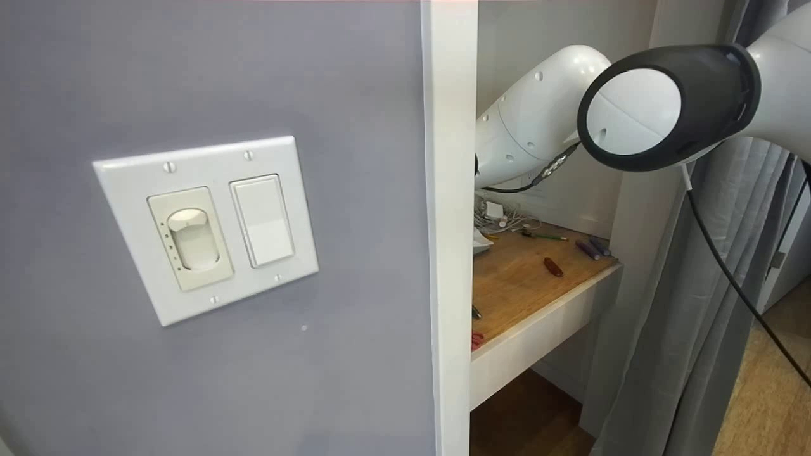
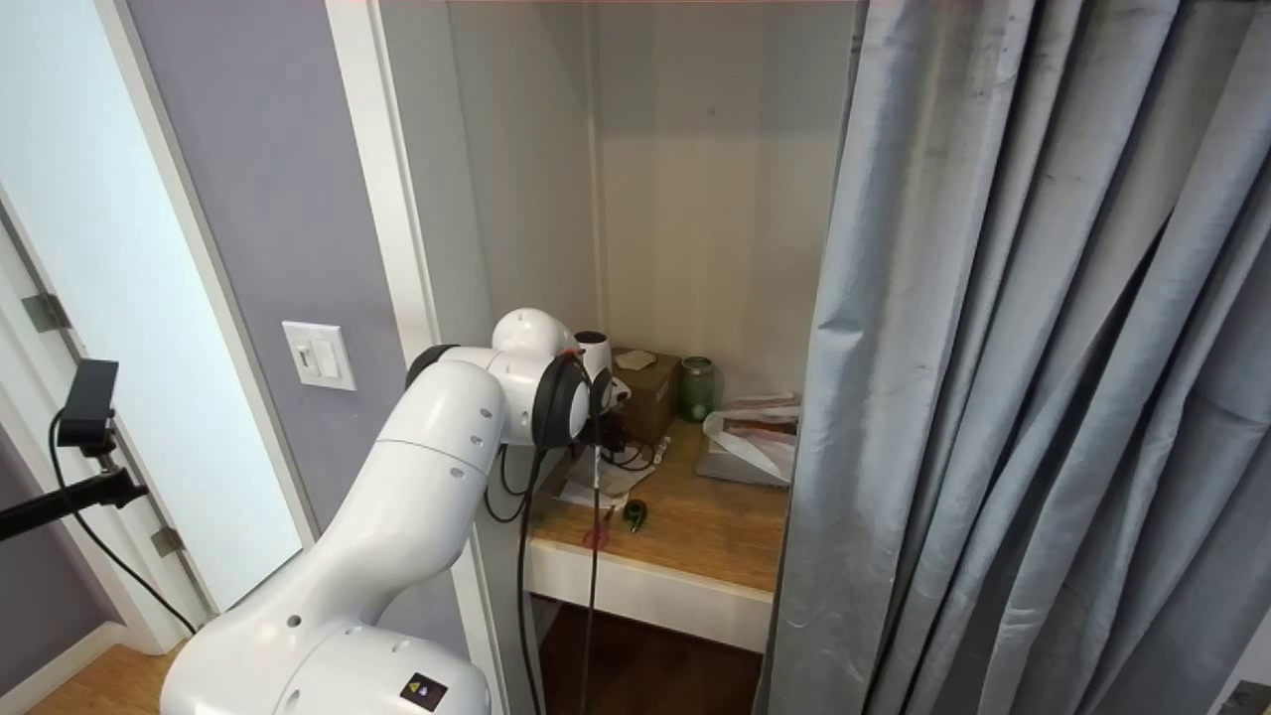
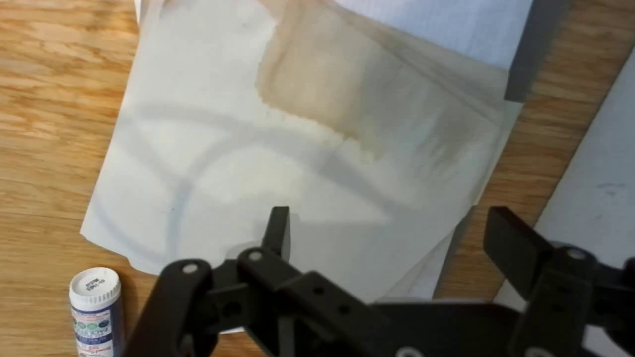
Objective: Move the papers on the left to the right
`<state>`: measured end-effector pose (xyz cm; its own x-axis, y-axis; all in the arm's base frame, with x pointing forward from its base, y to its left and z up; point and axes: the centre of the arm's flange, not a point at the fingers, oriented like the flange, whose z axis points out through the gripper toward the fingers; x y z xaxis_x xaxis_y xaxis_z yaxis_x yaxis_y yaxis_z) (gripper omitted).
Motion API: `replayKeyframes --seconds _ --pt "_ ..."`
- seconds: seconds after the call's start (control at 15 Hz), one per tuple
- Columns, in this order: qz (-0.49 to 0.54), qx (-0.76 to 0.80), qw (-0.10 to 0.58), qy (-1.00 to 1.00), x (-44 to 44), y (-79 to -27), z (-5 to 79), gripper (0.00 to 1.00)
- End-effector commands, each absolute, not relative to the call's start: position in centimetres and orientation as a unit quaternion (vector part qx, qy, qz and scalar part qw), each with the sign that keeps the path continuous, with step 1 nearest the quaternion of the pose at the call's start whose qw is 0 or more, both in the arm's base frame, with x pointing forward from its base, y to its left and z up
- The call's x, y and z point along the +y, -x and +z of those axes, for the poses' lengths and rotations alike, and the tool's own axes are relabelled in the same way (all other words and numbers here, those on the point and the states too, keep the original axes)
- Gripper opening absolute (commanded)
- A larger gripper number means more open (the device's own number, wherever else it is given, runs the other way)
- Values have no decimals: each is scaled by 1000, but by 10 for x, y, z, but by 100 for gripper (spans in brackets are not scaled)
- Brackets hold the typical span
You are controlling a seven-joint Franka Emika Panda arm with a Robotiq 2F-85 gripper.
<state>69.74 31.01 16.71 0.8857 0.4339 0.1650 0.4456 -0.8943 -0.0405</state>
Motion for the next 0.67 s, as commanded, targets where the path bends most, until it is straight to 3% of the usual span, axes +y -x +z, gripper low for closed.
replayKeyframes --seconds 0.0,0.6 --pt "-76 -227 39 970 310 -697 167 100" --pt "-104 -198 52 973 317 -698 158 100"
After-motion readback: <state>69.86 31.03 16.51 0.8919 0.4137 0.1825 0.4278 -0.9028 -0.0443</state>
